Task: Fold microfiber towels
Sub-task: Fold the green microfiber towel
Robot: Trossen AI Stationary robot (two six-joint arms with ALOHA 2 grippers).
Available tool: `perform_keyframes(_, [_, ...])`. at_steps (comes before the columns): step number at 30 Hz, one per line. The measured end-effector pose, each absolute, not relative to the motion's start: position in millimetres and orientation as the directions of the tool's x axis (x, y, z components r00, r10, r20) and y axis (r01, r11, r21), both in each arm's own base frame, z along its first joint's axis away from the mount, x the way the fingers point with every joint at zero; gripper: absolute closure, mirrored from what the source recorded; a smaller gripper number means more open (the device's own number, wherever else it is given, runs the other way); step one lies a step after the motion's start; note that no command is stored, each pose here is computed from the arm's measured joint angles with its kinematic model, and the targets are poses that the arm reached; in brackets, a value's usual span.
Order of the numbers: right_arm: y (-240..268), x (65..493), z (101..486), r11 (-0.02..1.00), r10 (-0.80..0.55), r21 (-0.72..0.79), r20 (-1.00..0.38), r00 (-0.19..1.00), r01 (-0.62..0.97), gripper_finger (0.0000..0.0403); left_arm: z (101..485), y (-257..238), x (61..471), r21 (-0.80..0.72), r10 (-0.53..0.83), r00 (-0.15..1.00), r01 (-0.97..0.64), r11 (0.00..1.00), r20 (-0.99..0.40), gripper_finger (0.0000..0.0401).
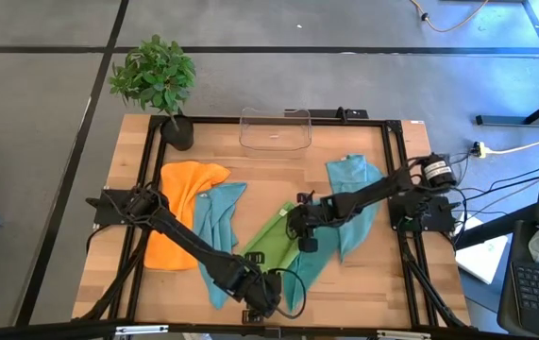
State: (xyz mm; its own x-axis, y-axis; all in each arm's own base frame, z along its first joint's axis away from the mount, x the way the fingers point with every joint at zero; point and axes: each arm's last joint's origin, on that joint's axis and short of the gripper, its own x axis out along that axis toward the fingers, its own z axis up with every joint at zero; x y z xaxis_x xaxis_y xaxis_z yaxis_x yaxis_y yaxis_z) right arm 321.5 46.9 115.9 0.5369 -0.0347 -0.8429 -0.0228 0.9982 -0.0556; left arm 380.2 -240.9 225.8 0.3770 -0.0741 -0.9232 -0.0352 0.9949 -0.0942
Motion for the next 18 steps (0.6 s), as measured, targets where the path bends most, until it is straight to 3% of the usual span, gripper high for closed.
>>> perform_keyframes(11, [0,344,129,0.952,-0.124,-0.279,-0.728,0.674,-0.127,0.0261,223,-208,386,0.014,0.096,0.319,-0.249,0.968,-0.943,0.0399])
perform_keyframes(18, [-27,351,109,0.963,-0.053,-0.219,-0.722,0.69,-0.155,0.0261,223,-193,396,0.003,0.103,0.334,-0.287,0.958,-0.937,0.0397])
